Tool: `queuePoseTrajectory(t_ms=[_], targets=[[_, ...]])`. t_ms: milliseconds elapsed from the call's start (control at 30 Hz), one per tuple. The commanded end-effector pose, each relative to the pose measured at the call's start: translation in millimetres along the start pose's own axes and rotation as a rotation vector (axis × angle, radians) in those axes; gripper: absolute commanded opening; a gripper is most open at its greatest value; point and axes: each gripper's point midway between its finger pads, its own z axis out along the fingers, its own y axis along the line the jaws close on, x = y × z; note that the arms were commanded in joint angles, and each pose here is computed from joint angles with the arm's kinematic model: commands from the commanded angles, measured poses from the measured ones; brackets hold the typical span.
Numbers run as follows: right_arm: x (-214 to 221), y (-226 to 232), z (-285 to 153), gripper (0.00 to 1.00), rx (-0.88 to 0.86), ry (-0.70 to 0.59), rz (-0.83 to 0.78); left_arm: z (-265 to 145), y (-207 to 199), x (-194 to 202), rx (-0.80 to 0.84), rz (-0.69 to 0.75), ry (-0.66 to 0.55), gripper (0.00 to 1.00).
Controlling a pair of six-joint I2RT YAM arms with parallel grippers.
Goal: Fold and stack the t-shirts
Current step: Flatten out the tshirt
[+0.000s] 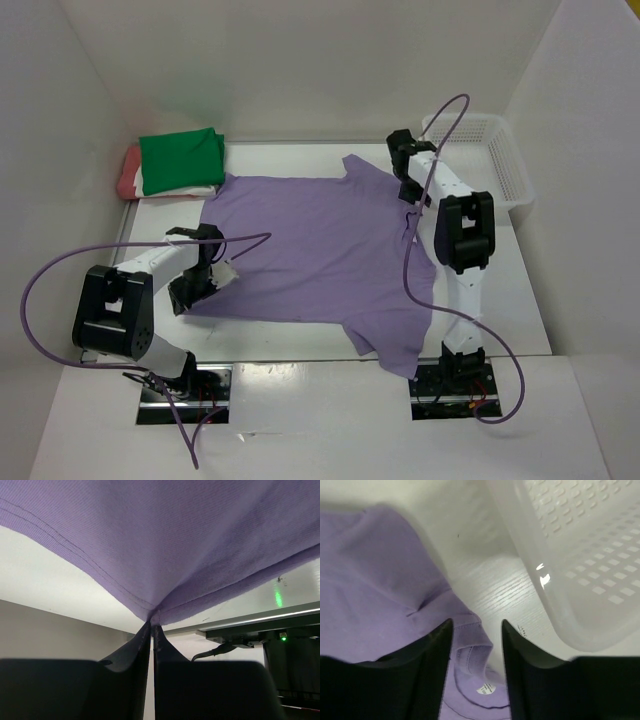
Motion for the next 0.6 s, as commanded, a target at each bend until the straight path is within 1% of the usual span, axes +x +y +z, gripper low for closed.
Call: queuePoseTrajectory(t_ms=[0, 100, 167, 200, 233, 267, 300, 333, 367, 400, 433, 467, 500, 533, 567], targets=[[-21, -5, -13, 0.53, 0.049, -0.069, 0.016, 1, -3, 10, 0.011, -0.011, 0.044, 0.10], [-28, -6, -31, 0.56, 0.031, -0.091, 0.021, 1, -3, 10, 0.011, -0.011, 0.044, 0.10], [-34, 1, -56, 0.56, -0.006, -0.131, 0.020, 1, -3, 10, 0.011, -0.011, 0.044, 0.10], [-38, -4, -80, 0.58, -0.038, -0.156, 0.030, 1, -3, 10, 0.011, -0.011, 0.044, 0.10], [-34, -6, -94, 0.59, -0.057, -0.158, 0.019, 1, -3, 10, 0.011, -0.011, 0.044, 0.10], [-22, 0, -111, 0.59, -0.092, -0.152, 0.008, 1, -3, 10, 0.011, -0.011, 0.044, 0.10], [-21, -7, -141, 0.60, -0.146, -0.176, 0.029, 1, -3, 10, 0.011, -0.011, 0.044, 0.10], [5, -11, -145, 0.61, -0.148, -0.127, -0.013, 1, -3, 10, 0.011, -0.020, 0.045, 0.10], [24, -12, -154, 0.62, -0.168, -0.103, -0.027, 1, -3, 10, 0.011, -0.020, 0.045, 0.10], [45, -8, -183, 0.62, -0.235, -0.105, -0.019, 1, -3, 10, 0.011, -0.020, 0.045, 0.10], [74, -15, -186, 0.66, -0.217, -0.054, -0.045, 1, -3, 10, 0.011, -0.020, 0.045, 0.10], [118, -22, -172, 0.66, -0.171, 0.030, -0.098, 1, -3, 10, 0.011, -0.020, 0.045, 0.10], [152, -14, -184, 0.66, -0.236, 0.099, -0.100, 1, -3, 10, 0.011, -0.020, 0.045, 0.10], [198, -25, -171, 0.66, -0.198, 0.198, -0.152, 2, -3, 11, 0.014, -0.028, 0.046, 0.10], [231, -19, -178, 0.66, -0.257, 0.296, -0.173, 2, -3, 11, 0.014, -0.028, 0.046, 0.10]])
